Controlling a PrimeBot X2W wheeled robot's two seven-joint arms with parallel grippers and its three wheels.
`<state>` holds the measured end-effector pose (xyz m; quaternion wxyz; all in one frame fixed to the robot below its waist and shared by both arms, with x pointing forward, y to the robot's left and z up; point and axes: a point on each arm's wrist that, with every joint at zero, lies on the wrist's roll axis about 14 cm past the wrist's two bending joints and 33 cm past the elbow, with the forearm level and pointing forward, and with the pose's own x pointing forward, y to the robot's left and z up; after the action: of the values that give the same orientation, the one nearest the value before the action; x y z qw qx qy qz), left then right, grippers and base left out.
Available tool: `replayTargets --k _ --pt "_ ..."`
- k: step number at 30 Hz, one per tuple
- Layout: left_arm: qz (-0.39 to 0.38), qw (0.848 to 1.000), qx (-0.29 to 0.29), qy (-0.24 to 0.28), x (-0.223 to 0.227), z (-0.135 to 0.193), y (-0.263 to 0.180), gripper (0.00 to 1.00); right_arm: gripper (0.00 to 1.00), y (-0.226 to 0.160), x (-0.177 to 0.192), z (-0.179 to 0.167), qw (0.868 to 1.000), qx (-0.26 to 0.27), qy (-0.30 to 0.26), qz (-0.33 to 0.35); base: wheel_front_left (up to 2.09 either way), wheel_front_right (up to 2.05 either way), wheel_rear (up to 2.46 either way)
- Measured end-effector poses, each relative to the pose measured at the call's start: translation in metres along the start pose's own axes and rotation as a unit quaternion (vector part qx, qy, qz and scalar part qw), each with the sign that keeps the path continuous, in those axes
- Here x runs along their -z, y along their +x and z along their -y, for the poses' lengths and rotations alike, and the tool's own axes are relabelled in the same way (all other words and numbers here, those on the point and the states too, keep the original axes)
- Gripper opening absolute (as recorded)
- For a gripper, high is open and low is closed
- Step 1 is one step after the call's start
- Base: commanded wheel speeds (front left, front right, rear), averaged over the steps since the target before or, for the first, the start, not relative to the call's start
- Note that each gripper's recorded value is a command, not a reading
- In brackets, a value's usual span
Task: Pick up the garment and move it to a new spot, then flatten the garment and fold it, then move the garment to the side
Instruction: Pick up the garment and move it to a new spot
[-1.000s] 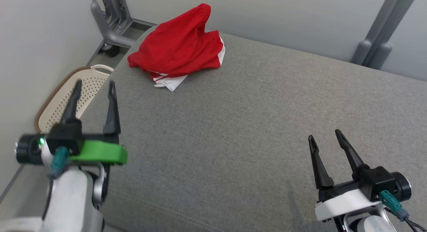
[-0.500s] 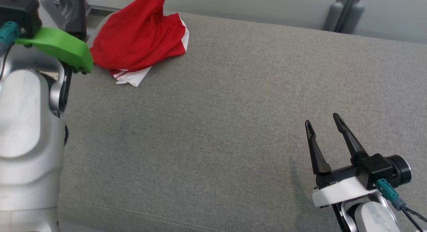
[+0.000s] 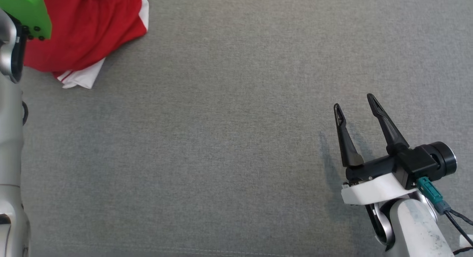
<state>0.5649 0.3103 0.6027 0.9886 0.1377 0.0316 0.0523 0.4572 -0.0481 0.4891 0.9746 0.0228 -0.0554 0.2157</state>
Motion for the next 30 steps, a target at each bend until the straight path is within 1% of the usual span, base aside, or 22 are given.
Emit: replayTargets --k 1,6,12,20,25,26,27,28,29,30 --pt "0.000 1.000 0.000 0.000 0.000 0.000 0.000 1.00 1.00 0.000 0.000 0.000 1.000 0.000 0.000 0.000 0.00 0.00 0.00" --pt "-0.050 0.999 0.020 0.007 0.038 0.019 0.027 1.00 1.00 0.000 0.015 0.016 1.000 0.019 0.000 -0.015 0.00 0.00 0.00" --pt "-0.135 0.990 0.037 0.023 0.099 0.037 0.045 1.00 1.00 -0.007 0.035 0.034 0.998 0.042 0.001 -0.038 0.00 0.00 0.00" --pt "-0.221 0.974 0.033 0.027 0.164 0.048 0.051 1.00 1.00 -0.015 0.052 0.053 0.996 0.067 -0.004 -0.062 0.00 0.00 0.00" --pt "-0.245 0.969 0.014 0.027 0.187 0.045 0.052 1.00 1.00 -0.016 0.058 0.060 0.995 0.075 -0.006 -0.068 0.00 0.00 0.00" --pt "-0.248 0.968 0.011 0.026 0.191 0.045 0.053 0.89 1.00 -0.016 0.058 0.062 0.995 0.076 -0.007 -0.068 0.00 0.00 0.00" --pt "-0.249 0.968 0.009 0.024 0.194 0.045 0.053 0.51 1.00 -0.017 0.058 0.063 0.995 0.077 -0.007 -0.068 0.00 0.00 0.00" --pt "-0.249 0.968 0.007 0.024 0.195 0.046 0.053 0.33 1.00 -0.017 0.059 0.064 0.994 0.079 -0.008 -0.069 0.00 0.00 0.00" --pt "-0.246 0.969 0.005 0.024 0.196 0.046 0.054 0.33 1.00 -0.018 0.060 0.065 0.994 0.080 -0.008 -0.071 0.00 0.00 0.00" --pt "-0.246 0.969 0.005 0.024 0.197 0.047 0.054 0.00 1.00 -0.019 0.060 0.065 0.994 0.081 -0.009 -0.071 0.00 0.00 0.00"
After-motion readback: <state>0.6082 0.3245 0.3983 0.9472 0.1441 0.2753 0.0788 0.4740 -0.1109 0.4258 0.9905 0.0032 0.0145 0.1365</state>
